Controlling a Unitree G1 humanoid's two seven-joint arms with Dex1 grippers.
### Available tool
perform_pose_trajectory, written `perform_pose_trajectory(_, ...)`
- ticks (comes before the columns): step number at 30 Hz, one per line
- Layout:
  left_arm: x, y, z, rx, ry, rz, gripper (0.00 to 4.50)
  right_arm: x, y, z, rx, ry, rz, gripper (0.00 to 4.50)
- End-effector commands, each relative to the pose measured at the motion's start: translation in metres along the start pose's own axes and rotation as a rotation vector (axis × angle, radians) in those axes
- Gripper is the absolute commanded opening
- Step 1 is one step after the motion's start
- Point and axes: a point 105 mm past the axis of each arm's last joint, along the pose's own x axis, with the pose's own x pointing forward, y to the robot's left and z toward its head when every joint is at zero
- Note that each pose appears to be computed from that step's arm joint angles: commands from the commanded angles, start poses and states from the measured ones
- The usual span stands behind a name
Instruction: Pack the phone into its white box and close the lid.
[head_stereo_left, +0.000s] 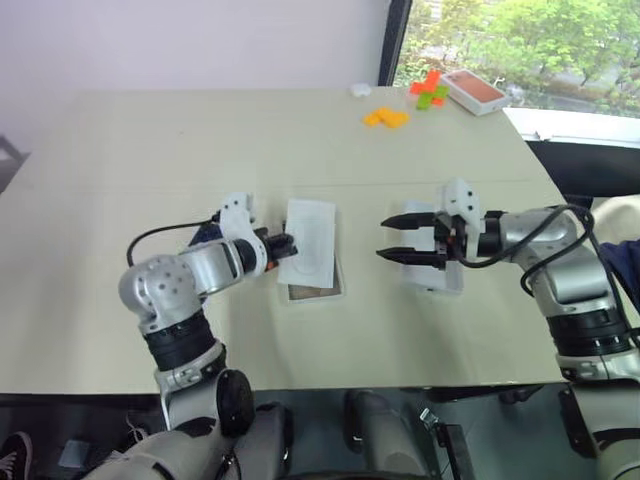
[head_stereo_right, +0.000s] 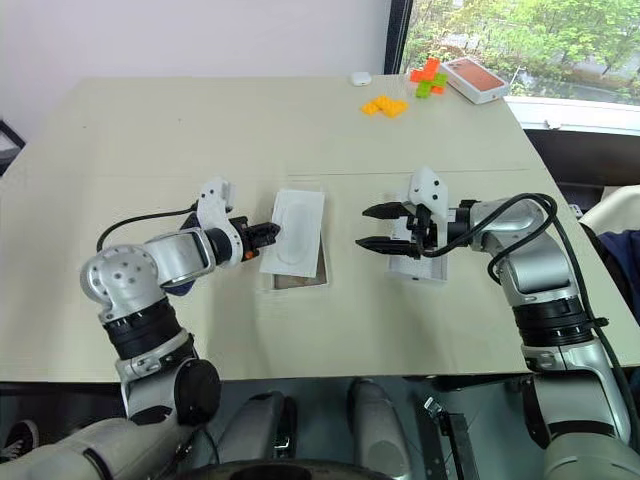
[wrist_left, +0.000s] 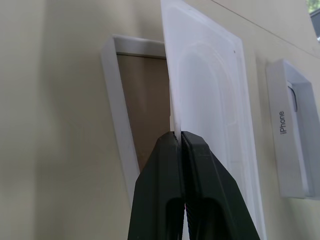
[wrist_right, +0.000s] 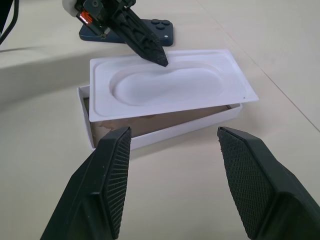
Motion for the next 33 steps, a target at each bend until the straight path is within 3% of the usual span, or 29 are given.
perform_pose_trajectory(1,-0.005,-0.001,0.003,0.033,-0.035,0.042,0.00,-0.003,-0.001,0.006,-0.035,-0.017,-0.012,2.86)
perform_pose_trajectory(29,-0.002,-0.004,-0.014,-0.010,-0.035,0.099,0.00,-0.004,-0.011,0.002,-0.044,-0.003,-0.033,2.86)
perform_pose_trajectory(33,-0.001,-0.012,-0.016,-0.021,-0.036,0.055,1.48,-0.004,-0.011,0.002,-0.051,-0.003,-0.036,2.92)
